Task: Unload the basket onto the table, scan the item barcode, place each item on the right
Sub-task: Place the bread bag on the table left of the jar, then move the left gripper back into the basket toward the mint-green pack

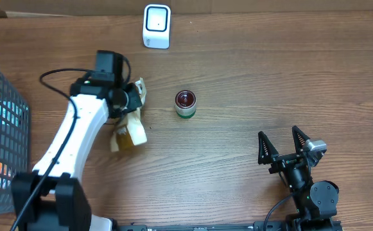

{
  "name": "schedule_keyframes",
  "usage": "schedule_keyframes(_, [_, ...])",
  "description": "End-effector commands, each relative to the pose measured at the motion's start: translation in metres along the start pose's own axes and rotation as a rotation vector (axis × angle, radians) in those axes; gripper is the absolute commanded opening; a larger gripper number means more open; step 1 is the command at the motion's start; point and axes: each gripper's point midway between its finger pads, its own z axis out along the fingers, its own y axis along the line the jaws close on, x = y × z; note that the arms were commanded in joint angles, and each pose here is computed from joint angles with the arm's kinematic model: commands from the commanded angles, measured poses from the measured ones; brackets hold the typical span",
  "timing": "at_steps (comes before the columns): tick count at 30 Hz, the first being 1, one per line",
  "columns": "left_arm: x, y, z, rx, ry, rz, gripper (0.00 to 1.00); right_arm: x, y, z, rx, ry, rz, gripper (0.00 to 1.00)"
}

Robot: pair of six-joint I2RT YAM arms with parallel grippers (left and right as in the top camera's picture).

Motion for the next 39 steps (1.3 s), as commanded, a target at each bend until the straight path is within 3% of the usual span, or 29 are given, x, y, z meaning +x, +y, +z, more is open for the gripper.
schedule_keyframes(1, [0.002,0.006,0.010,-0.067,-0.002,0.000,0.33,0.001,-0.001,0.000,0.005,-0.007,-0.005,1.00])
schedule_keyframes(3, [0.002,0.006,0.012,-0.070,0.001,0.001,0.55,0.001,-0.001,0.000,0.005,-0.007,-0.005,1.00])
schedule_keyframes(4, [0.001,0.006,0.012,-0.068,-0.004,0.001,0.60,0.001,-0.001,0.000,0.005,-0.007,-0.005,1.00])
schedule_keyframes(8, [-0.017,0.001,-0.007,-0.054,-0.049,0.017,0.66,0.001,-0.001,0.000,0.005,-0.006,-0.005,1.00])
schedule_keyframes(12, [-0.058,0.000,-0.070,-0.046,-0.168,-0.001,0.71,0.001,-0.001,0.000,0.005,-0.007,-0.005,1.00])
schedule_keyframes(13, [-0.068,0.000,-0.088,-0.038,-0.201,-0.005,0.75,0.001,-0.001,0.000,0.005,-0.007,-0.005,1.00])
schedule_keyframes(15, [-0.085,0.007,-0.127,-0.029,-0.268,-0.014,1.00,0.001,-0.001,0.000,0.005,-0.007,-0.005,1.00])
schedule_keyframes(20, [-0.110,0.049,-0.209,-0.053,-0.421,-0.068,1.00,0.001,-0.001,0.000,0.005,-0.007,-0.005,1.00])
schedule_keyframes(28, [-0.107,0.187,-0.291,-0.195,-0.614,-0.489,0.98,0.001,-0.001,0.000,0.005,-0.006,-0.005,1.00])
schedule_keyframes(34, [-0.082,0.277,-0.295,-0.253,-0.618,-0.740,0.94,0.001,-0.001,0.000,0.005,-0.007,-0.005,1.00])
schedule_keyframes(39, [-0.071,0.319,-0.269,-0.208,-0.560,-0.839,0.96,0.001,-0.001,0.000,0.005,-0.007,-0.005,1.00])
